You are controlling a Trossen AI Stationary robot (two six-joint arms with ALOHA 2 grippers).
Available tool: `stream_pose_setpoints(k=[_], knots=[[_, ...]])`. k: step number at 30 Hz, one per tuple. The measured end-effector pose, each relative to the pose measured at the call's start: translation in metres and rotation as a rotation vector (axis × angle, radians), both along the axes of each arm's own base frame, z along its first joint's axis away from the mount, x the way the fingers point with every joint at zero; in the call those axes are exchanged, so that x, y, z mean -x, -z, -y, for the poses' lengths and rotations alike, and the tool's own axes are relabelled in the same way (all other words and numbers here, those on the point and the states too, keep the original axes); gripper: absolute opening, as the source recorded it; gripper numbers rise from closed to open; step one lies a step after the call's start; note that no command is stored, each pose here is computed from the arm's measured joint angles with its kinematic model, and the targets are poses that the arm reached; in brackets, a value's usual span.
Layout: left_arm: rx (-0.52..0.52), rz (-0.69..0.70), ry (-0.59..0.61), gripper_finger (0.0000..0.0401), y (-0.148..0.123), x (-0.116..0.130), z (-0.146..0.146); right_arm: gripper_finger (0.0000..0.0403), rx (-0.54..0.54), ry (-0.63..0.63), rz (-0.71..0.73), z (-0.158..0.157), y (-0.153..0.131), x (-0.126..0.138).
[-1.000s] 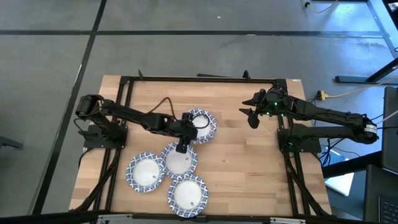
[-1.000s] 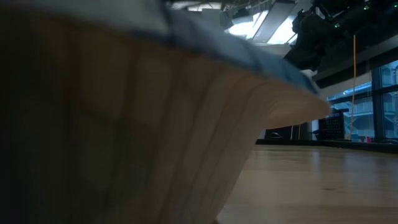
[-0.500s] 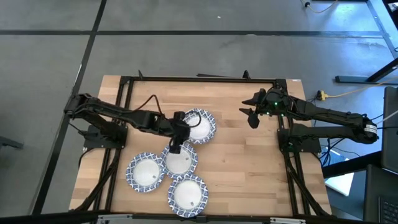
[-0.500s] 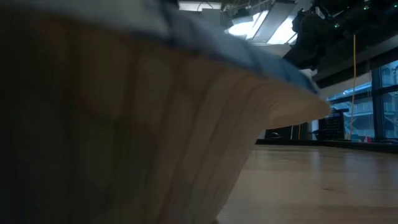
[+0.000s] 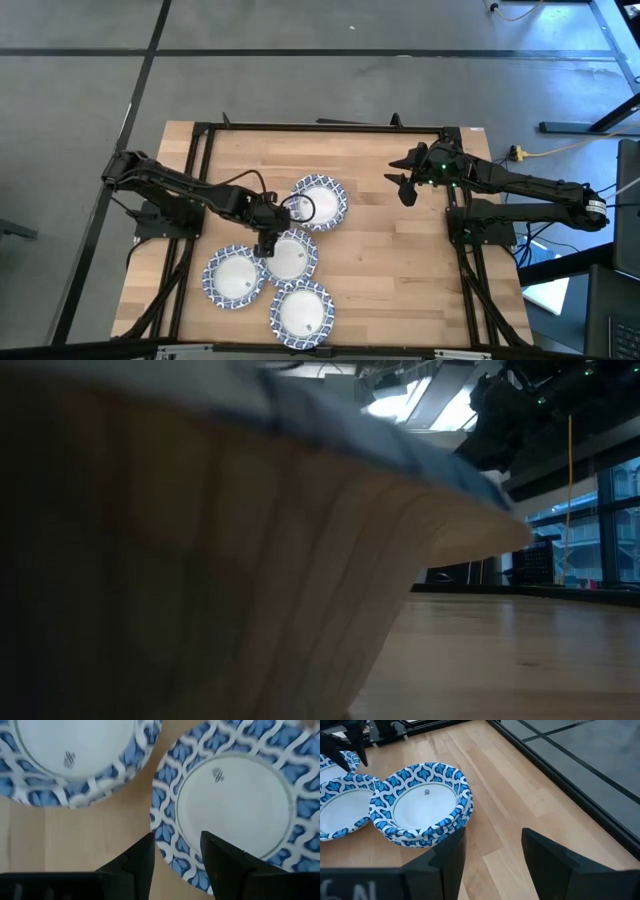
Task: Nest bowls inside each other
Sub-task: Stack the blue patterned bowl on the stacked blue patterned bowls
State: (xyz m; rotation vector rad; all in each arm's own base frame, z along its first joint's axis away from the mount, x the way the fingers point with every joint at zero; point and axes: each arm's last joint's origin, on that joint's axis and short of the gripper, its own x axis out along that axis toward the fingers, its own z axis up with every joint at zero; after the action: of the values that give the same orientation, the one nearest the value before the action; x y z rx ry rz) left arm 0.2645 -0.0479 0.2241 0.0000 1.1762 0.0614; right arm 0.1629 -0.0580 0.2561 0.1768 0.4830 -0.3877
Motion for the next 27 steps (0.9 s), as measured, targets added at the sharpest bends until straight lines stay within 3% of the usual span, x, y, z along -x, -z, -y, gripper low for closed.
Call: stream_pose_setpoints(k=[6, 12, 27], knots=[[0.01, -0.075, -0.073, 0.0152, 0.036, 0.015, -0.01, 0.0193, 0.0, 0.0, 0.0, 0.0, 0.0, 0.0], [0.084, -0.047, -0.129, 0.0152, 0.058, 0.02, -0.019, 0.0193, 0.0, 0.0, 0.0, 0.0, 0.0, 0.0], [0.224, 0.027, -0.124, 0.0152, 0.048, 0.009, -0.016, 0.0193, 0.003, -0.002, -0.002, 0.0, 0.0, 0.0]])
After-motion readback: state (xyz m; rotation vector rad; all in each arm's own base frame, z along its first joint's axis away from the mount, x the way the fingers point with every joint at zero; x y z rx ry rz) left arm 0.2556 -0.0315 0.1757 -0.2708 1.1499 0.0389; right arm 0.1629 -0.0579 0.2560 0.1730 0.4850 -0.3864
